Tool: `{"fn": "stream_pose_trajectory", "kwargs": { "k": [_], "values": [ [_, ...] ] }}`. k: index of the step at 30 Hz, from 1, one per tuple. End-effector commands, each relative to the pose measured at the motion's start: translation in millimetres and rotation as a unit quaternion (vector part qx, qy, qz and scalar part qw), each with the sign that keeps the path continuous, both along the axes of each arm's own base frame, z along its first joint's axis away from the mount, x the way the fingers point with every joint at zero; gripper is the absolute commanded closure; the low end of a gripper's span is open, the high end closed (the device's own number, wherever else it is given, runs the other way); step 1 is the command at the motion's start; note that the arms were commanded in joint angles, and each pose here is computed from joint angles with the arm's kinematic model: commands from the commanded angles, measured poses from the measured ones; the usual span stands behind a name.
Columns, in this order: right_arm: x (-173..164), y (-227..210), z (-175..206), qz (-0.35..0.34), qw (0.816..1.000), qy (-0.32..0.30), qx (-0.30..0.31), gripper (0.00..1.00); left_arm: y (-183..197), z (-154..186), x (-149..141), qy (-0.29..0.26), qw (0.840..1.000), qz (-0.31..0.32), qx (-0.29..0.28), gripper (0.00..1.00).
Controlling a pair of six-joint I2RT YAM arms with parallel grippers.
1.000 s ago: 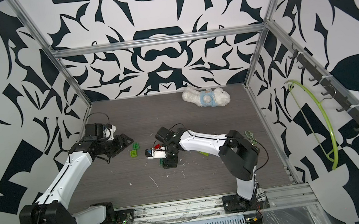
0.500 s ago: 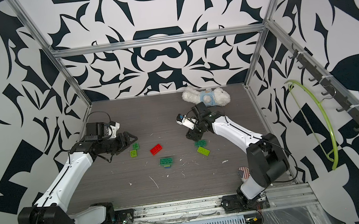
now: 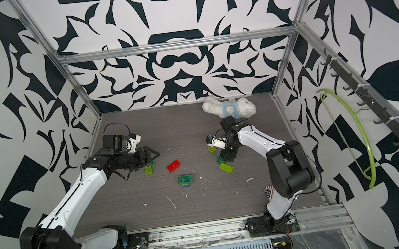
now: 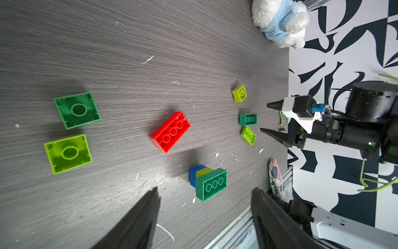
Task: Assemble a carrot with lego
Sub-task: Adjust the lego brick at the center of the board.
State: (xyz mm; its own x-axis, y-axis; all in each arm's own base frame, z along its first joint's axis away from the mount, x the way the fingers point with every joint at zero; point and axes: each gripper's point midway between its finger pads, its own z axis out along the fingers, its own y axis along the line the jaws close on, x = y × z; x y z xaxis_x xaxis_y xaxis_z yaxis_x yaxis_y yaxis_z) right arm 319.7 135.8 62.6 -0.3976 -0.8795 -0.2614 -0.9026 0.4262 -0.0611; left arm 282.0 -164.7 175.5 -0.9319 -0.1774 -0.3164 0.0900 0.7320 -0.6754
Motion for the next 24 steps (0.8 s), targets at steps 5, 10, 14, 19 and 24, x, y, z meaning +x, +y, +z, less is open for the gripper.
{"fn": "stream_pose_trajectory", "kwargs": {
  "k": [5, 10, 14, 19, 24],
  "values": [
    [8.0, -0.2, -8.1, 0.015, 1.0, 0.009, -0.017, 0.28, -6.6, 8.8, 6.3, -0.011, 1.0, -0.007, -0.008, 0.25],
    [19.8, 7.0, -9.9, 0.005, 1.0, -0.002, -0.001, 0.3, -5.8, 9.4, 7.7, -0.013, 1.0, -0.004, -0.006, 0.25],
    [26.2, 14.5, -7.4, -0.005, 1.0, 0.004, 0.027, 0.35, -5.7, 9.6, 7.4, -0.014, 1.0, -0.003, -0.006, 0.25],
    [31.4, 14.1, -13.5, -0.013, 1.0, 0.015, 0.023, 0.41, -4.8, 8.0, 6.5, -0.014, 1.0, -0.002, -0.005, 0.25],
    [33.0, 14.4, -15.3, -0.026, 0.999, 0.023, 0.024, 0.43, -4.2, 8.4, 5.6, -0.015, 1.0, -0.001, -0.004, 0.25]
  ]
}}
